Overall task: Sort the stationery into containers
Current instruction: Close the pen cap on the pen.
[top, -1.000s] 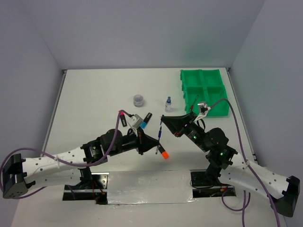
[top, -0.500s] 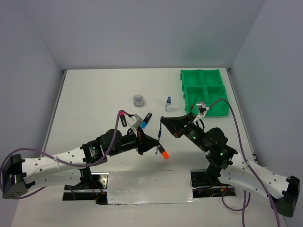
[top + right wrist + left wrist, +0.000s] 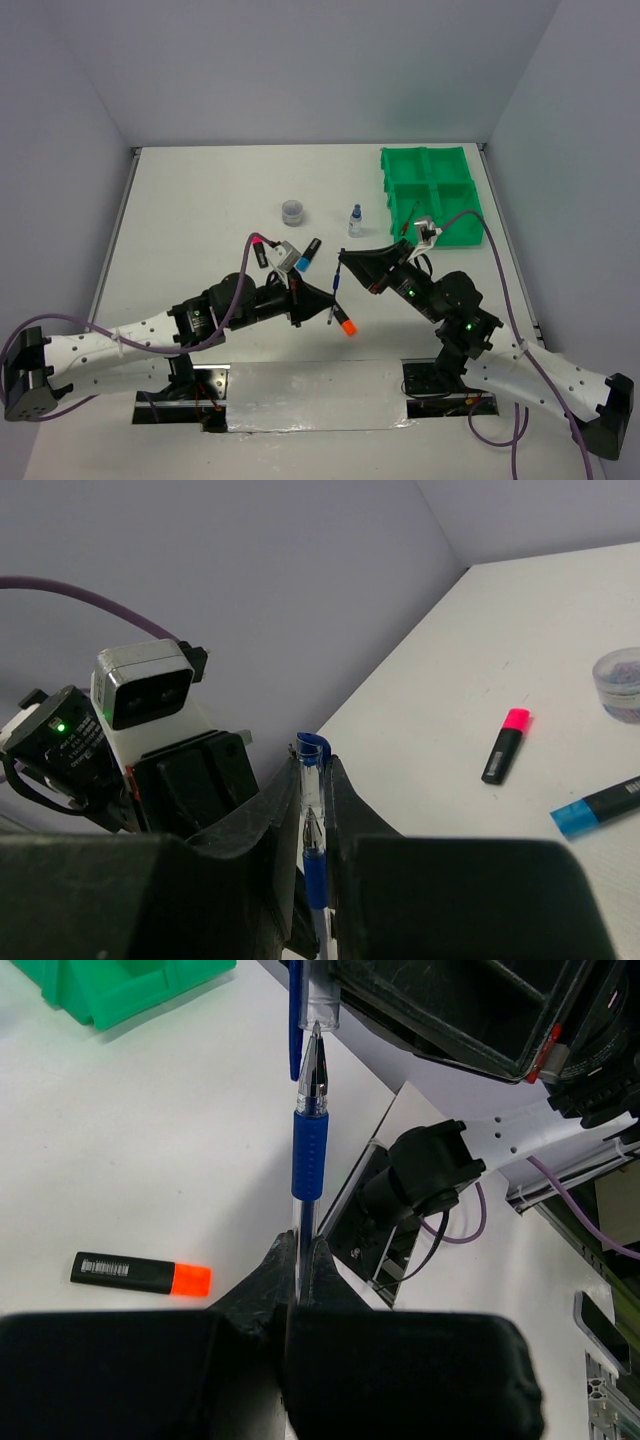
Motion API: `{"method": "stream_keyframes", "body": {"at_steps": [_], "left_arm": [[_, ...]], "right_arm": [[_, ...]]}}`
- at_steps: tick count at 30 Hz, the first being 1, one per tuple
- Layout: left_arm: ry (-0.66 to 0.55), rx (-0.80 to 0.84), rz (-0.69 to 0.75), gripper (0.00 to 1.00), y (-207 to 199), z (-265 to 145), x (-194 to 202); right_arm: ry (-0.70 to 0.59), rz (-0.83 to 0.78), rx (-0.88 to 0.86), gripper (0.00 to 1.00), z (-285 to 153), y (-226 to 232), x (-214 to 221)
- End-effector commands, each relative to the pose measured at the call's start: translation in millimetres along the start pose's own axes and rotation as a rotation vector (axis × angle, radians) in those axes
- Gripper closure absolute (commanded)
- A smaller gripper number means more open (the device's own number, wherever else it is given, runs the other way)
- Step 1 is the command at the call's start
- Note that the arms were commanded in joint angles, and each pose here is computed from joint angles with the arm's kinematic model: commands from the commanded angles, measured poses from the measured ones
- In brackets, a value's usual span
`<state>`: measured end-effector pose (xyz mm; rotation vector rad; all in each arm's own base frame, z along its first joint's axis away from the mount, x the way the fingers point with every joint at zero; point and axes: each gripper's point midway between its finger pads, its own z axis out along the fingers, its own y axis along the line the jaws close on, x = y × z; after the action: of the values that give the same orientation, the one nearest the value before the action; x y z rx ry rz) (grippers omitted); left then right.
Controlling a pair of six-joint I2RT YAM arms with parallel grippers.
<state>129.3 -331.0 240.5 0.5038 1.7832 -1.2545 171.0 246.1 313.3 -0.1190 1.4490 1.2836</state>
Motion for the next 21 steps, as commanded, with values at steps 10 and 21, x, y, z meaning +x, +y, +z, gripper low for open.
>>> {"method": "stream_keyframes", "body": {"at_steps": [10, 21], "left_arm": [[-0.093, 0.042, 0.019, 1.00, -17, 1, -30], [-0.149, 0.051, 0.051, 1.00, -22, 4, -46]], "right_arm": [[0.003, 0.034, -0.076, 1.00, -2, 12, 5], [0.047, 0.070, -0.076, 1.00, -8, 5, 23]]}}
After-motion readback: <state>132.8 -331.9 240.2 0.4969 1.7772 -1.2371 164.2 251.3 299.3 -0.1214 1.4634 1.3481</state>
